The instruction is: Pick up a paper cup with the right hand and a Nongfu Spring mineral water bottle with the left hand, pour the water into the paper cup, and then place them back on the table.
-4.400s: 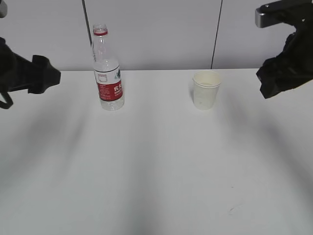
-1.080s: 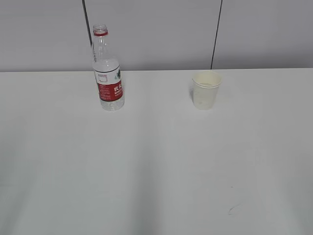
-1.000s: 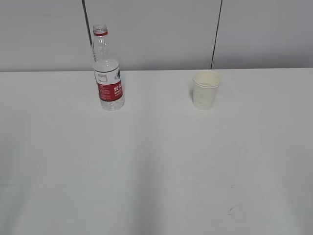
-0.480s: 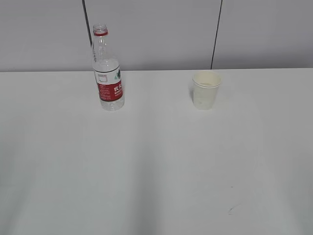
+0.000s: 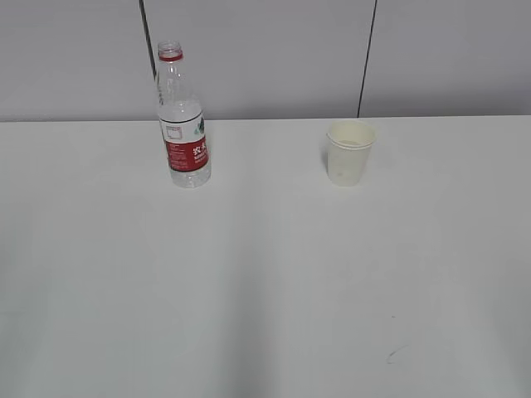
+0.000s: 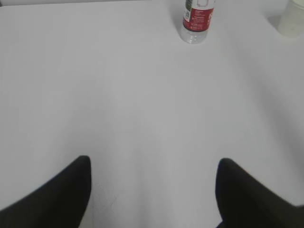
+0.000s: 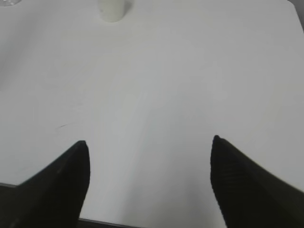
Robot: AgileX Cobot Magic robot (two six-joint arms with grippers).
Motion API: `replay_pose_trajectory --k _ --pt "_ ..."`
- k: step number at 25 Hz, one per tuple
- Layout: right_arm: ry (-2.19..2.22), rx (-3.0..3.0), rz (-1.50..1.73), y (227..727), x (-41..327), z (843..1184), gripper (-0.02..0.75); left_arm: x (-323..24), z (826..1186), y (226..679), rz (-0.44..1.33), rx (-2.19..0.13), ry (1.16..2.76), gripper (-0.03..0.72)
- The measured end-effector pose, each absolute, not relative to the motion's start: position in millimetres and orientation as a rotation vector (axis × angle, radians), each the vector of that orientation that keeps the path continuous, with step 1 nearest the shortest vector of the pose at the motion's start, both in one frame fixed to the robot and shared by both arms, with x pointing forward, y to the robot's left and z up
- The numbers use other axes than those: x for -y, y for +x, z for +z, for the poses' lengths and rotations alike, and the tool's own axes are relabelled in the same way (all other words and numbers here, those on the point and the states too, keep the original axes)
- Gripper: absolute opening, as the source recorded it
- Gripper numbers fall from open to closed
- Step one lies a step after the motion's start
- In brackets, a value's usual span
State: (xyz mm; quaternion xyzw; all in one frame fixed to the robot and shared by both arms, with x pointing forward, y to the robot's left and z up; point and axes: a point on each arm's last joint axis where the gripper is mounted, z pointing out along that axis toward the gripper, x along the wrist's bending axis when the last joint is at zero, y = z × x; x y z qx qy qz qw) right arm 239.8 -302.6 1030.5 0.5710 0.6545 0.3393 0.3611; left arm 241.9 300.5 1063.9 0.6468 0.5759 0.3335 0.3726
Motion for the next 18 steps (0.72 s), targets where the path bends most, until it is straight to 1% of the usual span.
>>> replay_pose_trajectory --k 7,18 --pt "1.537 -1.604 0.824 239.6 302.7 1030.5 0.585 -301.2 1063.4 227.4 0.949 -1.488 1.551 0.476" --pt "1.545 -1.592 0.820 239.6 302.7 1030.7 0.585 -301.2 1063.2 225.8 0.955 -1.484 1.544 0.474"
